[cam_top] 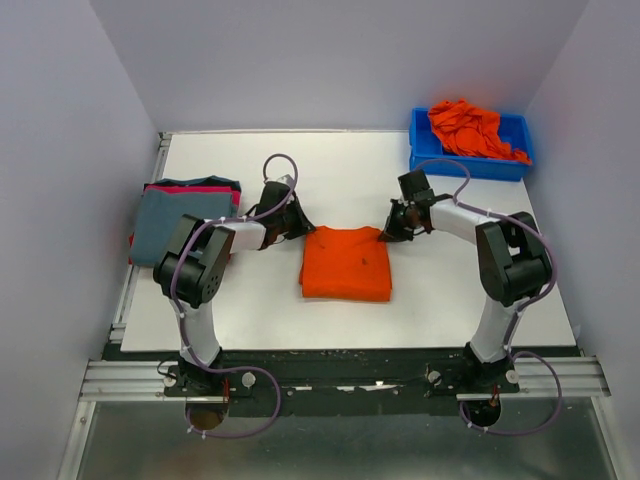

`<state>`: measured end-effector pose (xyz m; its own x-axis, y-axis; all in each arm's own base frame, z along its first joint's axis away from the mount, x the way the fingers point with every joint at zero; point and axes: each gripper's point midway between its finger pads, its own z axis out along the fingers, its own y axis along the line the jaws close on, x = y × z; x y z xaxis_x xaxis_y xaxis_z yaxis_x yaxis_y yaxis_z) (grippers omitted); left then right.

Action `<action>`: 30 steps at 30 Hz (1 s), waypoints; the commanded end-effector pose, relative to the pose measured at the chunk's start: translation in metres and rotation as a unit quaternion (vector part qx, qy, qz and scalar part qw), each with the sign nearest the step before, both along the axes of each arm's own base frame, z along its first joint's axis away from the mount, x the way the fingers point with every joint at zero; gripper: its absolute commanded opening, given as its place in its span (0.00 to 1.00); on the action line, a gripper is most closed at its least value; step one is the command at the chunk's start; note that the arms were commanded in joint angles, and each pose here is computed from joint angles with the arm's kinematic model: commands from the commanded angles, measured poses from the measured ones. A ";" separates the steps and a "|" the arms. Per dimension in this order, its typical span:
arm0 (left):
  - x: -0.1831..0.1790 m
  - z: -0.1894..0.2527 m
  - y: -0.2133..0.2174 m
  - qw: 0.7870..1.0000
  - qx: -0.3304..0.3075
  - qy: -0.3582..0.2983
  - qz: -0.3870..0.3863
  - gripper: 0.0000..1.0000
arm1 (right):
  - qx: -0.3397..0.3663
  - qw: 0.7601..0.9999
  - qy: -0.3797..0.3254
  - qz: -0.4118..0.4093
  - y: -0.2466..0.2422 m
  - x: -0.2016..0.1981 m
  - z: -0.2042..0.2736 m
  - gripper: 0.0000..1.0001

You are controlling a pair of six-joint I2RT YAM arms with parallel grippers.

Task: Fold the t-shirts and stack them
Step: Put the neatly folded tshirt into the corner of the board with both arms

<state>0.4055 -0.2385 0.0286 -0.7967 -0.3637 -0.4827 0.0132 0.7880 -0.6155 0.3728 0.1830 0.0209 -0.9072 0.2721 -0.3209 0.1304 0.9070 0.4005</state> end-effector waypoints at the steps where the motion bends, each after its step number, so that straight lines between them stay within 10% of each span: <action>1: -0.013 -0.021 0.017 0.998 0.056 0.018 -0.004 0.02 | -0.046 0.999 -0.008 -0.017 -0.018 -0.006 -0.007 0.01; 23: -0.033 0.023 0.011 0.998 0.023 -0.041 -0.052 0.00 | 0.018 0.997 -0.065 0.044 -0.004 -0.032 0.036 0.01; 25: -0.031 0.012 0.011 0.998 0.028 -0.022 -0.047 0.15 | 0.002 0.998 -0.052 0.033 -0.008 -0.028 0.029 0.06; 27: -0.030 0.003 0.013 0.999 0.033 -0.003 -0.037 0.56 | -0.020 0.999 -0.036 0.015 -0.014 -0.022 0.022 0.40; 30: -0.031 0.003 0.021 0.999 0.035 -0.008 -0.015 0.79 | -0.042 0.999 -0.029 0.008 -0.020 -0.018 0.014 0.66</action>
<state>0.3774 -0.2262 0.0393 -0.7981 -0.2819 -0.5324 0.0924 0.8159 -0.5707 0.3518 0.1773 0.0500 -0.8815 0.2359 -0.4090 0.0474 0.9061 0.4205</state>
